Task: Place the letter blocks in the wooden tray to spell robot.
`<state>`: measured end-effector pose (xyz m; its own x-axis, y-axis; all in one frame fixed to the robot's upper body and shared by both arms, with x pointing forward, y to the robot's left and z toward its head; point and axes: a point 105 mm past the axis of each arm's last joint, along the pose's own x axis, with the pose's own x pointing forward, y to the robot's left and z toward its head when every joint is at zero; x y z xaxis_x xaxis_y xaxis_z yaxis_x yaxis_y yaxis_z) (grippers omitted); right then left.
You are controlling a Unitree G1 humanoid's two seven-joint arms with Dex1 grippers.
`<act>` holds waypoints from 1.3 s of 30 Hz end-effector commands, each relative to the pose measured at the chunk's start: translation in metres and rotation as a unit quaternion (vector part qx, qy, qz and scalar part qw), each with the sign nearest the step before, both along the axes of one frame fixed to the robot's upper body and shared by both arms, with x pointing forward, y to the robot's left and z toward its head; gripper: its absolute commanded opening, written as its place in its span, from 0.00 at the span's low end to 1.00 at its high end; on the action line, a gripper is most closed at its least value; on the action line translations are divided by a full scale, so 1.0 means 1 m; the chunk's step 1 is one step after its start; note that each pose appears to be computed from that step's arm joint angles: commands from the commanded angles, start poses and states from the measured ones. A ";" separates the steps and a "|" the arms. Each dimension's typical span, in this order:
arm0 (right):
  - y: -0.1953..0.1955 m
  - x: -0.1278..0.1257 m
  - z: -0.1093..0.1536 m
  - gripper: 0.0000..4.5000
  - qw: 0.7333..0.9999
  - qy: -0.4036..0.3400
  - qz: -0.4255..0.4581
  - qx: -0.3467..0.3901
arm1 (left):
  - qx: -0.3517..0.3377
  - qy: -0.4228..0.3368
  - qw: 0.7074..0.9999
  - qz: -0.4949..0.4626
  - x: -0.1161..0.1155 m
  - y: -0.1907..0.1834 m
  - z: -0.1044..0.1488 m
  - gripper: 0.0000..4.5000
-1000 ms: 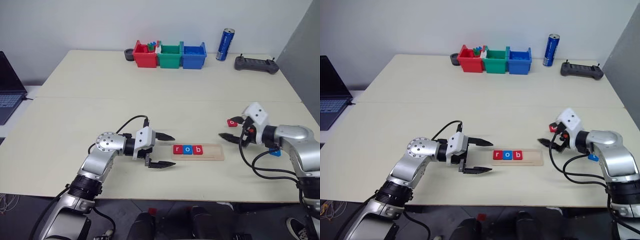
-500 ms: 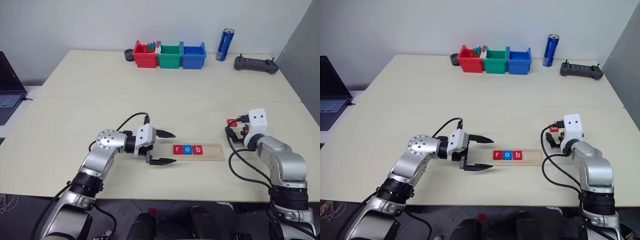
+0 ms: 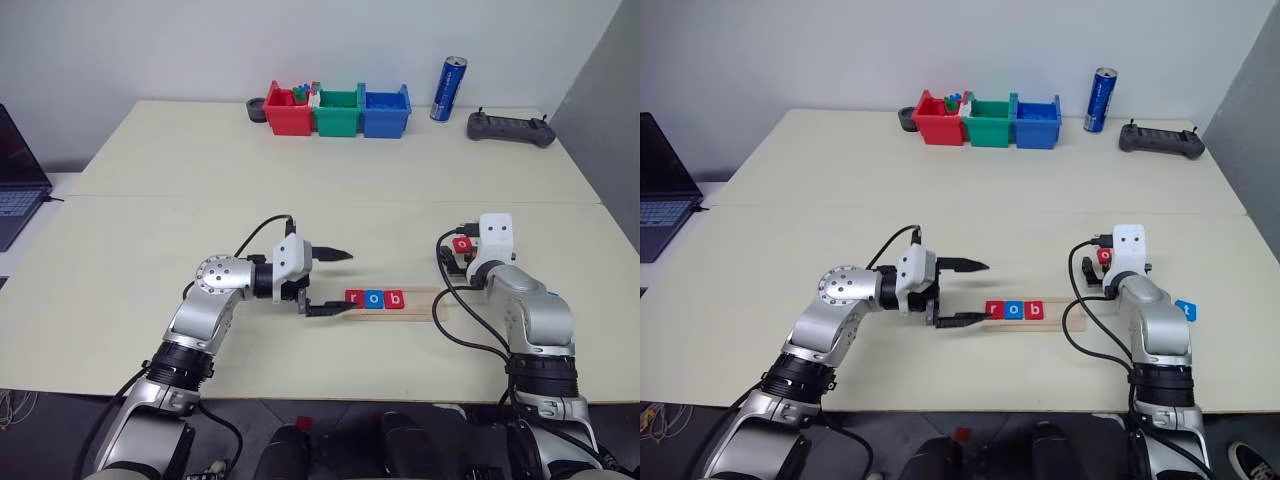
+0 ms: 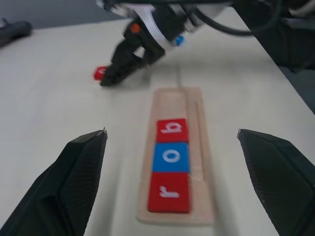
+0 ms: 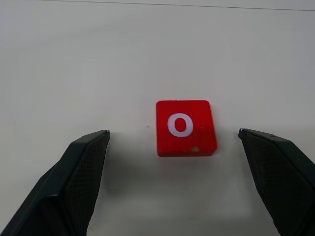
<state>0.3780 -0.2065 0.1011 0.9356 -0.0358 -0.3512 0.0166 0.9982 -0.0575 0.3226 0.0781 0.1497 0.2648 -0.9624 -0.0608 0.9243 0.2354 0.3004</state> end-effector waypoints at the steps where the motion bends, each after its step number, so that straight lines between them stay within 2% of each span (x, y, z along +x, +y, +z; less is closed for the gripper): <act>1: 0.000 0.006 0.012 0.99 1.000 -0.025 -0.002 -0.002 | -0.042 -0.028 0.998 0.026 0.003 0.000 0.028 1.00; 12: -0.003 0.016 0.006 0.99 1.000 -0.022 -0.011 0.017 | -0.008 0.001 1.000 -0.015 -0.019 0.000 0.016 1.00; 15: -0.002 0.017 0.006 0.86 0.999 -0.024 -0.012 0.019 | -0.006 0.003 1.000 -0.016 -0.020 0.000 0.017 1.00; 22: -0.005 0.015 0.006 0.34 0.999 -0.027 -0.017 0.012 | 0.000 0.004 1.000 -0.015 -0.018 0.001 0.016 1.00; 29: -0.009 -0.005 0.014 0.32 1.000 -0.024 0.001 -0.001 | 0.001 0.009 0.999 -0.036 -0.025 -0.003 0.016 1.00; 34: -0.015 -0.044 0.029 0.32 0.999 0.008 0.038 -0.010 | 0.037 0.017 0.995 -0.086 -0.039 -0.002 0.006 1.00; 39: -0.018 -0.071 0.034 0.32 0.998 0.043 0.046 -0.009 | 0.067 0.021 0.990 -0.120 -0.045 0.001 -0.001 1.00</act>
<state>0.3140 -0.2269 0.1249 0.8934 0.0269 -0.4485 -0.0666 0.9951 -0.0729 0.2822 0.0811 0.1435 0.0630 -0.9792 -0.1929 0.9695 0.0142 0.2445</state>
